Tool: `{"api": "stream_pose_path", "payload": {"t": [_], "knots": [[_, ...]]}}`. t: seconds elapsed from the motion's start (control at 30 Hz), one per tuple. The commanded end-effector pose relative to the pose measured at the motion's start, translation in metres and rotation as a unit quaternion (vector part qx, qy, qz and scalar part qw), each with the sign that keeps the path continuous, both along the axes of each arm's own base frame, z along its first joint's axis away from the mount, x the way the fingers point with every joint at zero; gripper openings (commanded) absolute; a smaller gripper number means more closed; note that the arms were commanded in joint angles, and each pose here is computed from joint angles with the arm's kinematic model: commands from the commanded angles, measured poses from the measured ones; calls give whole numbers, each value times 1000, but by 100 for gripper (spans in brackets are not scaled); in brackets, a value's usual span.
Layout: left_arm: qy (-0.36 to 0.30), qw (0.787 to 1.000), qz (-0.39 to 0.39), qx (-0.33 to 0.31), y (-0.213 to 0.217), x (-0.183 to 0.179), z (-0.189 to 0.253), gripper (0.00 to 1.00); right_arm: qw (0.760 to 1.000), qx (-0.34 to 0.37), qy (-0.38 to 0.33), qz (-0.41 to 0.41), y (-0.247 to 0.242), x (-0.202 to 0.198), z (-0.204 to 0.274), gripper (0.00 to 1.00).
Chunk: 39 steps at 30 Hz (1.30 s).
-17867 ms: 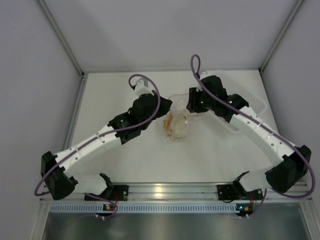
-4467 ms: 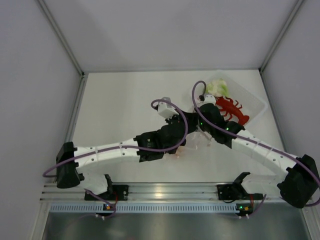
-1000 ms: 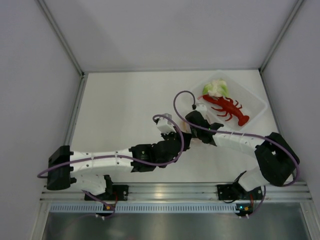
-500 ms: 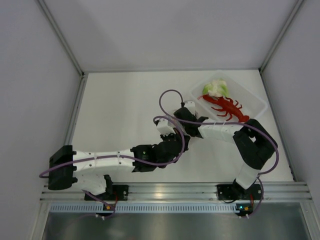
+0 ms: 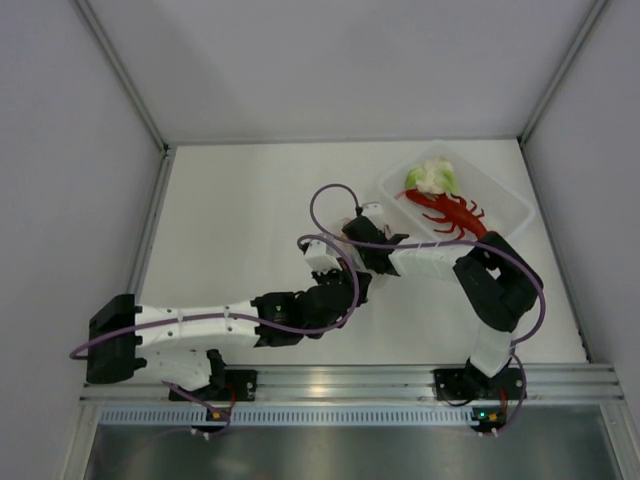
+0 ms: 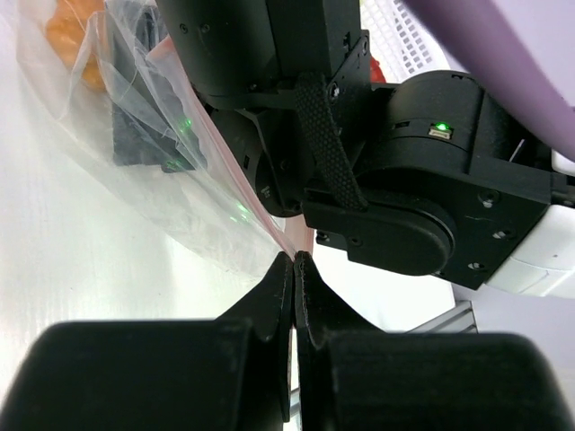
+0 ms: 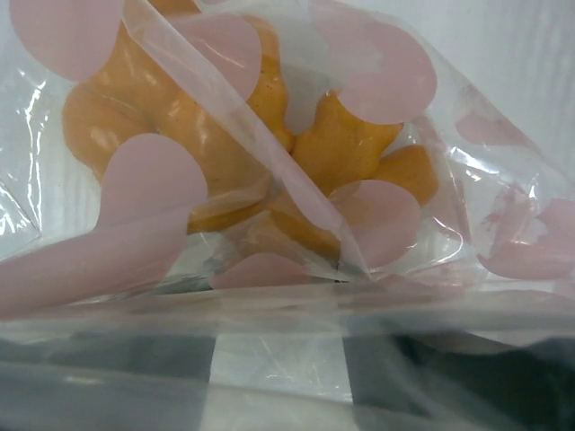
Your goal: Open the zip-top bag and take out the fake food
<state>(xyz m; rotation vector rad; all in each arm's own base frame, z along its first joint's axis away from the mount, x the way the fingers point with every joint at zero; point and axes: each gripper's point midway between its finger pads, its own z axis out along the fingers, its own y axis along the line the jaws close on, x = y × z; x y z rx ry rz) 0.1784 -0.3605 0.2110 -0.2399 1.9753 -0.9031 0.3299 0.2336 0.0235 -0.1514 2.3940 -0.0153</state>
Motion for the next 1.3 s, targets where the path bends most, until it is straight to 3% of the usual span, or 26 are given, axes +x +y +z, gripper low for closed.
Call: {"api": "stream_pose_path", "payload": {"t": [0.0,0.37,0.57,0.73,1.07,1.27], "knots": [[-6,995,-63,-80,-17,-26,47,0,1000,-8,-17,-14,-12,14,-7,50],[-5,995,-62,-80,-8,-28,43,0,999,12,-44,16,7,31,14,20],[-26,997,-29,-62,10,-18,38,0,997,50,-47,29,11,19,33,8],[-47,998,15,-27,32,-5,30,0,994,88,-43,53,14,0,61,4],[-91,989,107,37,84,18,49,0,990,62,16,122,2,-45,64,0],[-124,982,111,90,92,25,61,0,981,48,10,190,14,-77,89,0]]}}
